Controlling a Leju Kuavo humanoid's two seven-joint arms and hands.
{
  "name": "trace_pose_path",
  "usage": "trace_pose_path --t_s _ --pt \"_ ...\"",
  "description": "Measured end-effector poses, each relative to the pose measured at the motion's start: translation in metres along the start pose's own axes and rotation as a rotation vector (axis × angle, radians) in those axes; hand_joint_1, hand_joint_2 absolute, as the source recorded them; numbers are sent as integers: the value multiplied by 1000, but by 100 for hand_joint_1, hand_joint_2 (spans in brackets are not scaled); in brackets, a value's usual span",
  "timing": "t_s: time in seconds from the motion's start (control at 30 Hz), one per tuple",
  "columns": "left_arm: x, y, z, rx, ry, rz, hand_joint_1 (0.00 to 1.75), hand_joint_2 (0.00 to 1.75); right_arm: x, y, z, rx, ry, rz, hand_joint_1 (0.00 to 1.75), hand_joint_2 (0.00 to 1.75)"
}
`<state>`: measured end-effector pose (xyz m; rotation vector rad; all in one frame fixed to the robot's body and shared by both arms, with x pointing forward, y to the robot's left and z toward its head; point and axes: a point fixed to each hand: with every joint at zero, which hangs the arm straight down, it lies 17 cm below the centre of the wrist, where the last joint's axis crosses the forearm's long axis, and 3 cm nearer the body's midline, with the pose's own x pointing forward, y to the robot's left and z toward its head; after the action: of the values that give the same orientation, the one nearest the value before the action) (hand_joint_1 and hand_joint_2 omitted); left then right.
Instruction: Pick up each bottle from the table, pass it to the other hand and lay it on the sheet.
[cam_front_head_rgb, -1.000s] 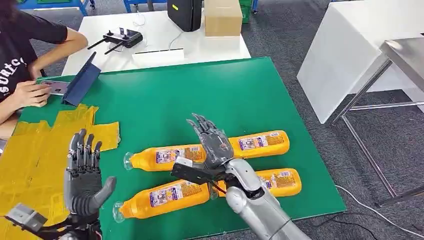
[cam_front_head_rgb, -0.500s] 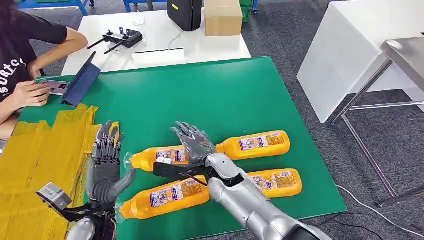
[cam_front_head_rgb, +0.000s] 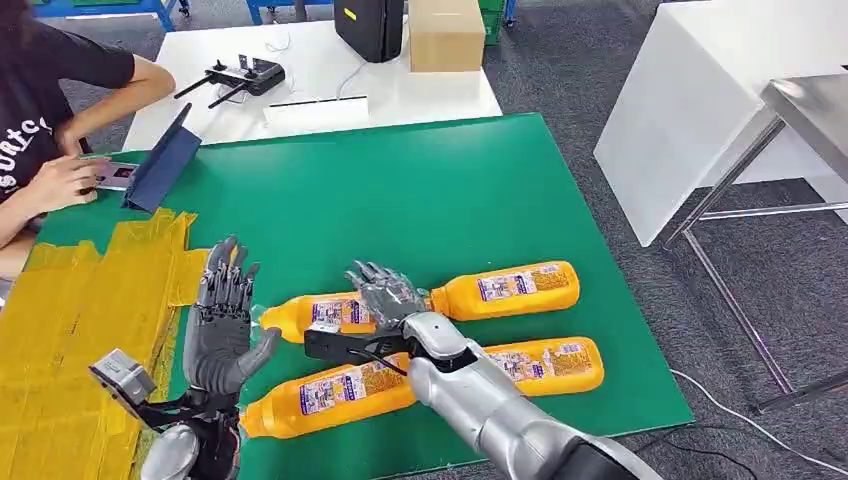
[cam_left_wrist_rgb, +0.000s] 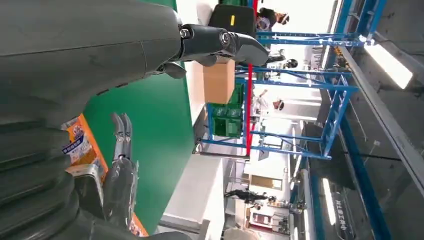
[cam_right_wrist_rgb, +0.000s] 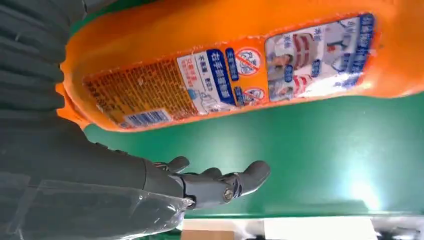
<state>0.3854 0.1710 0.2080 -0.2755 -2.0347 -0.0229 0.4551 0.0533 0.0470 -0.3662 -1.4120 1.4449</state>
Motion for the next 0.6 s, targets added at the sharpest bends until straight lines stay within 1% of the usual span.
trace_pose_path --t_s 0.2,0.27,0.37,0.47,0.6 --pt "-1 2 -7 7 -2 12 0 175 -28 18 3 66 94 19 0 175" --pt "2 9 -10 42 -25 -18 0 175 -36 22 4 83 116 26 0 175" --pt "13 48 -13 170 -70 -40 0 175 -44 23 5 86 134 35 0 175" --pt "25 83 -15 244 -99 -67 0 175 -48 23 5 78 138 38 0 175" --pt "35 106 -12 301 -130 -137 0 175 -50 22 5 73 138 48 0 175"
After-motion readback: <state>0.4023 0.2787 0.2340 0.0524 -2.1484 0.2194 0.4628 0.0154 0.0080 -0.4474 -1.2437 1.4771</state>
